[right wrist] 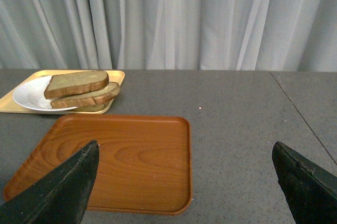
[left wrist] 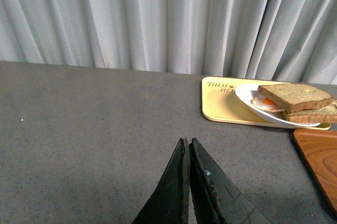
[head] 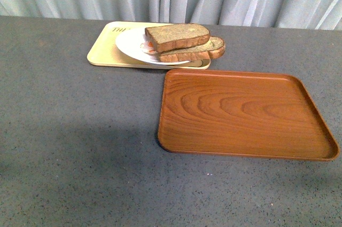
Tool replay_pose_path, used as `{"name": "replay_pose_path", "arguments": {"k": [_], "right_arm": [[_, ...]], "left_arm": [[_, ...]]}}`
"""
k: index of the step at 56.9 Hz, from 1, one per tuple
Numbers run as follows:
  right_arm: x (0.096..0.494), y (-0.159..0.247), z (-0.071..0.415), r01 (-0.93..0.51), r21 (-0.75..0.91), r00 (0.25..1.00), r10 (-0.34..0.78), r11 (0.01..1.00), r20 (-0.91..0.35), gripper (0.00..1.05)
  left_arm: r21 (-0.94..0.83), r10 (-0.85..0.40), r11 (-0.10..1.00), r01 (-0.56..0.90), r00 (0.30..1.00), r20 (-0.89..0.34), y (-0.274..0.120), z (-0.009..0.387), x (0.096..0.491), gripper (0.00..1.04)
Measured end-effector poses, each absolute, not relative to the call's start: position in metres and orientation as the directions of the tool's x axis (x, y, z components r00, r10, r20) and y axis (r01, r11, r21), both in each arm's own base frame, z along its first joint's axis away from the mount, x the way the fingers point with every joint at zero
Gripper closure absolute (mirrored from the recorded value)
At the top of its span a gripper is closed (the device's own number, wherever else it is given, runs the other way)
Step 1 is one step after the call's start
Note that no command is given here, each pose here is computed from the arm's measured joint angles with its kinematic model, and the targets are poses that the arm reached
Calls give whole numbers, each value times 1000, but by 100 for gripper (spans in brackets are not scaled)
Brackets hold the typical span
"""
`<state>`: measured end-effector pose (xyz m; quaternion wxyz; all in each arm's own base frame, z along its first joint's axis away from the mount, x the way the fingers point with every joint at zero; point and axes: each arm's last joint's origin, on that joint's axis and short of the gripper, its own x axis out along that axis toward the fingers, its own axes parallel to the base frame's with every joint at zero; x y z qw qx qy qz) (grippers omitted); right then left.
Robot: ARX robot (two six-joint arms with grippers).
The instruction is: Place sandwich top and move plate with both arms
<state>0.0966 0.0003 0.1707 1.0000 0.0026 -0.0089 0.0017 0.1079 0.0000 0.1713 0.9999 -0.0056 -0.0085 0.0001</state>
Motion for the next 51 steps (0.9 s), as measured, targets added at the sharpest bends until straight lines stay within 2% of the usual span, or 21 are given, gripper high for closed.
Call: {"name": "replay_pose_path", "arguments": {"k": [4, 24, 51], "right_arm": [[97, 0, 171, -4, 5, 1000, 3, 1000, 18, 9], [97, 0, 171, -3, 5, 1000, 3, 1000, 17, 9], [97, 0, 171, -4, 5, 1000, 3, 1000, 17, 9]], "left_arm": [[-11, 0, 1000, 0, 1000, -19, 0, 167, 102, 103], [-11, 0, 1000, 0, 1000, -1, 0, 167, 98, 102], [-10, 0, 1000, 0, 1000, -1, 0, 167, 98, 20]]}}
